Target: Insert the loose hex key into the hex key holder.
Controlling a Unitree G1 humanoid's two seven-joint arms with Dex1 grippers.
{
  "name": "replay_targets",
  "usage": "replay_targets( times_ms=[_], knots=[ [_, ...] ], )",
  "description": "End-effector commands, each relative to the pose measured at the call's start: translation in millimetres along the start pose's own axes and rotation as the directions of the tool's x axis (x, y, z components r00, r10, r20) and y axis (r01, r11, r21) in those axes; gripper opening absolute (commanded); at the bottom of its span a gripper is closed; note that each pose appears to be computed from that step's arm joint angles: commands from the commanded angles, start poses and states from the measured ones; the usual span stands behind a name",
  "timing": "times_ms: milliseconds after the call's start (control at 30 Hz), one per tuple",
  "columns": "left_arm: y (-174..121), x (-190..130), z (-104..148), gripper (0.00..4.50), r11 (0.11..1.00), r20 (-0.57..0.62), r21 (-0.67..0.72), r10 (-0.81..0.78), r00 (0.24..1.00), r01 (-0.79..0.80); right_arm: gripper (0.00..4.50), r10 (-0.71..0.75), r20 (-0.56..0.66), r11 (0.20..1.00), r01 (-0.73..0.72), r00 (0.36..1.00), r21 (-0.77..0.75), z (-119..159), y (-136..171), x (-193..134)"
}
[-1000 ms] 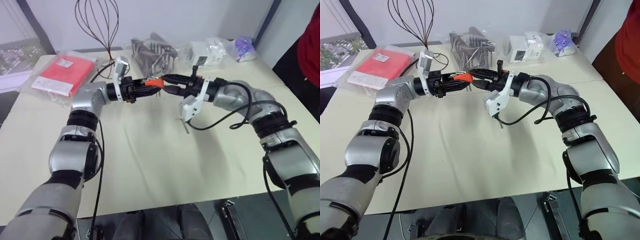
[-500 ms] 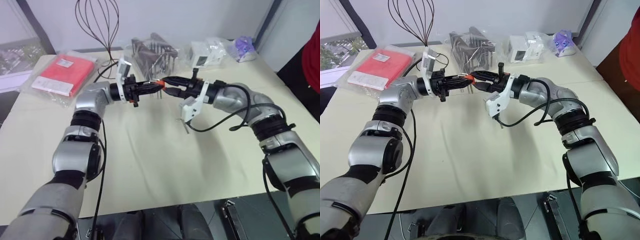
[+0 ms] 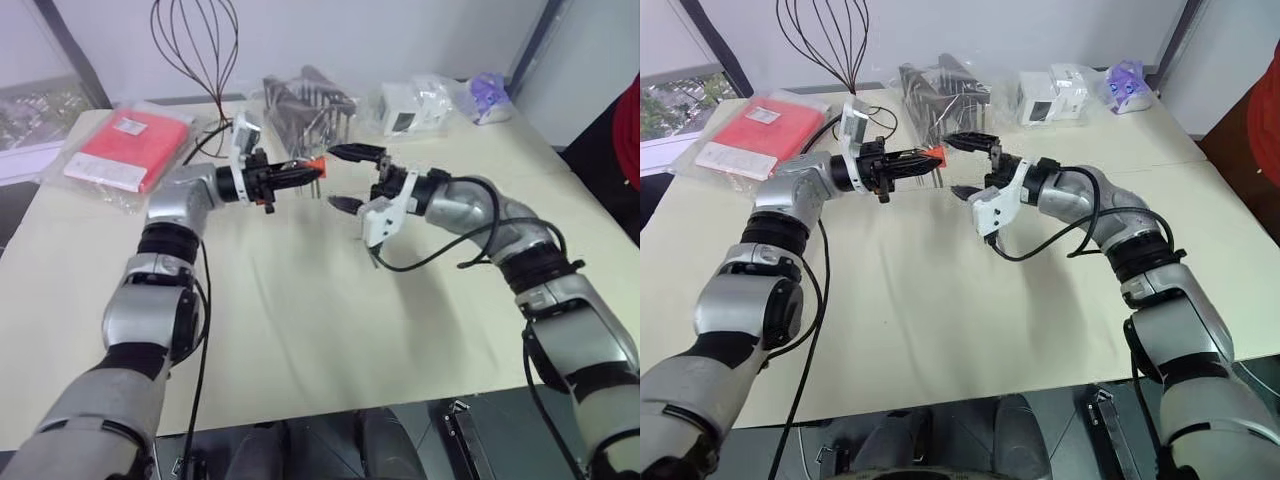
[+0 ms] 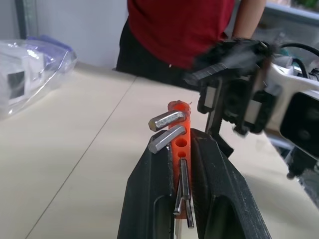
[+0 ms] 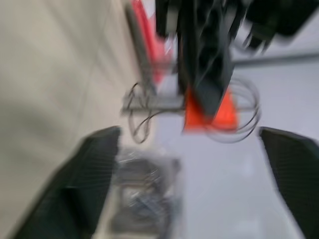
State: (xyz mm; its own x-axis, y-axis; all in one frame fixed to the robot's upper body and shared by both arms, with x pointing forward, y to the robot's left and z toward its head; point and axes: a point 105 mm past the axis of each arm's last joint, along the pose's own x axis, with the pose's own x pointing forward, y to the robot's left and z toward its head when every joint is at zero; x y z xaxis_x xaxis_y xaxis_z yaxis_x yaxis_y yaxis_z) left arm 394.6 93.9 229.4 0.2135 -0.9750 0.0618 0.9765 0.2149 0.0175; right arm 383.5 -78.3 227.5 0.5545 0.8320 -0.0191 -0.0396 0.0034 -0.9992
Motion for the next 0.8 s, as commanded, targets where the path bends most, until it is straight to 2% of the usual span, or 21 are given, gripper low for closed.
replay_targets(
  times_ms=[33, 67, 100, 133, 200, 267, 367, 600, 800],
  knots=[
    [-4.7, -11.5, 1.4, 0.0, 0.994, -0.05, 0.108, 0.018, 0.999, -0.012, 4.44, -0.04, -0.153, 0.969, 0.076, 0.987, 0.236, -22.8, -9.4, -13.3],
    [-6.5, -14.2, -1.7, 0.0, 0.992, -0.065, 0.127, 0.026, 0.998, -0.017, 4.44, -0.016, -0.198, 0.94, 0.082, 0.98, 0.33, -29.1, -3.1, -17.2],
    [-10.2, -20.1, -6.4, 0.0, 0.988, -0.078, 0.151, 0.045, 0.996, -0.032, 4.44, 0.026, -0.274, 0.846, 0.124, 0.961, 0.518, -39.3, 9.3, -23.7],
    [-13.5, -23.6, -9.4, 0.0, 0.985, -0.087, 0.166, 0.057, 0.995, -0.042, 4.44, 0.072, -0.305, 0.753, 0.148, 0.95, 0.641, -42.8, 20.3, -29.0],
    [-20.7, -29.9, -16.8, 0.0, 0.976, -0.111, 0.208, 0.092, 0.99, -0.067, 4.44, 0.138, -0.371, 0.547, 0.241, 0.918, 0.802, -46.7, 34.4, -38.8],
    [-28.5, -34.7, -25.5, 0.0, 0.964, -0.141, 0.252, 0.122, 0.982, -0.084, 4.44, 0.195, -0.402, 0.441, 0.286, 0.894, 0.851, -45.8, 41.8, -44.9],
    [-43.1, -37.9, -34.0, 0.0, 0.96, -0.139, 0.252, 0.159, 0.977, -0.12, 4.44, 0.304, -0.424, 0.333, 0.322, 0.853, 0.886, -42.8, 59.0, -53.9],
    [-59.8, -40.1, -47.7, 0.0, 0.953, -0.13, 0.229, 0.234, 0.964, -0.2, 4.44, 0.435, -0.424, 0.199, 0.374, 0.794, 0.906, -36.2, 89.9, -60.1],
    [-62.8, -39.7, -49.3, 0.0, 0.945, -0.134, 0.244, 0.254, 0.958, -0.216, 4.44, 0.493, -0.438, 0.203, 0.39, 0.752, 0.898, -35.4, 111.8, -62.8]
  ],
)
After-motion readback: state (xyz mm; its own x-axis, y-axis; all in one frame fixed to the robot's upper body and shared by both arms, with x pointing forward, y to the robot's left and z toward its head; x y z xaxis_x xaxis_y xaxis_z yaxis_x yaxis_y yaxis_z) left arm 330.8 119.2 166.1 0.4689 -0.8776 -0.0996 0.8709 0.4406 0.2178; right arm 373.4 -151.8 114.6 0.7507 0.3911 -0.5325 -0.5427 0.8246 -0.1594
